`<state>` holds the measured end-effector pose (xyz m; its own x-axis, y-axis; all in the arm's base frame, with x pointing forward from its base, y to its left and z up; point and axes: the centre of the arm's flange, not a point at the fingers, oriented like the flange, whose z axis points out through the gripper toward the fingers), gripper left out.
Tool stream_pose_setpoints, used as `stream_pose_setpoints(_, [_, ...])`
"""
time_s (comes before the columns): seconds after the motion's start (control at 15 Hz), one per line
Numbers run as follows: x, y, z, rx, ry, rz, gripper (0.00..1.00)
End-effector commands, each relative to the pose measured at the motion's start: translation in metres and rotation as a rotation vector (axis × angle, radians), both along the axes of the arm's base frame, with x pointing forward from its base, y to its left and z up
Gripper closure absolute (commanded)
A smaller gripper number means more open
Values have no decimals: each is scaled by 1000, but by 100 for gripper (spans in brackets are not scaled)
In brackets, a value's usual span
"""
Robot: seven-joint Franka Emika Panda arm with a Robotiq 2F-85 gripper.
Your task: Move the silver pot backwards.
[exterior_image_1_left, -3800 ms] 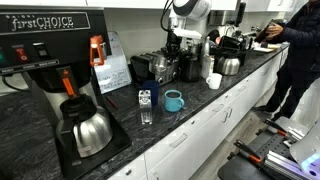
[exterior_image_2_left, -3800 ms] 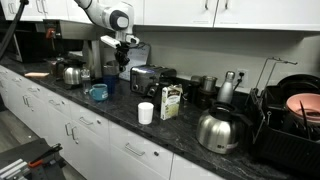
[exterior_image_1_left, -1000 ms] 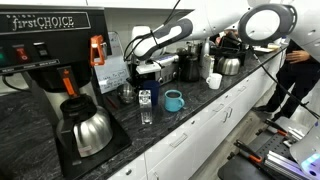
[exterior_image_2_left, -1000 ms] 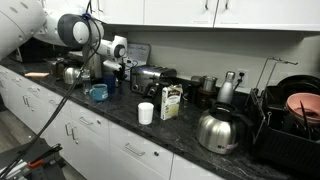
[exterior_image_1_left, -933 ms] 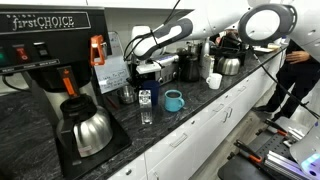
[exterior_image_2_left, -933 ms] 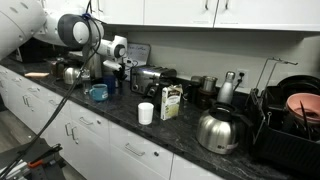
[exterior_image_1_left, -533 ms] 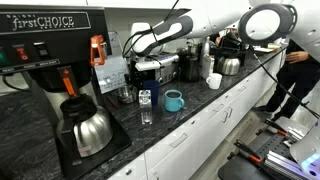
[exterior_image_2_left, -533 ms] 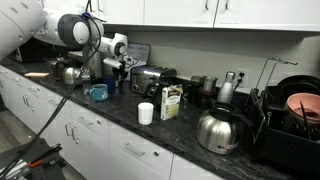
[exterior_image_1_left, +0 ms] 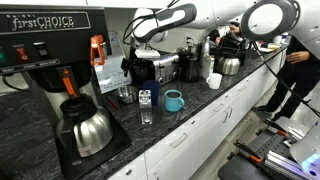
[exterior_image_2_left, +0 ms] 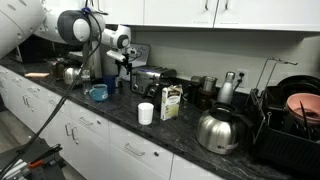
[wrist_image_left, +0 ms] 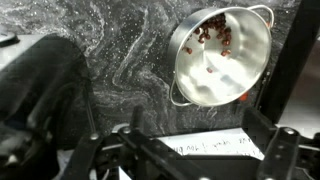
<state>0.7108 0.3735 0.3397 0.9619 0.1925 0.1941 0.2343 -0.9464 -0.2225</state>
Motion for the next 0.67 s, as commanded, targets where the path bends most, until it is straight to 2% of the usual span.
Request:
stream_pose_setpoints(0.0, [-6,-17,21,40,2,3,0])
stream_pose_setpoints(0.6, [-24,-35,9,22,-3,-64,0])
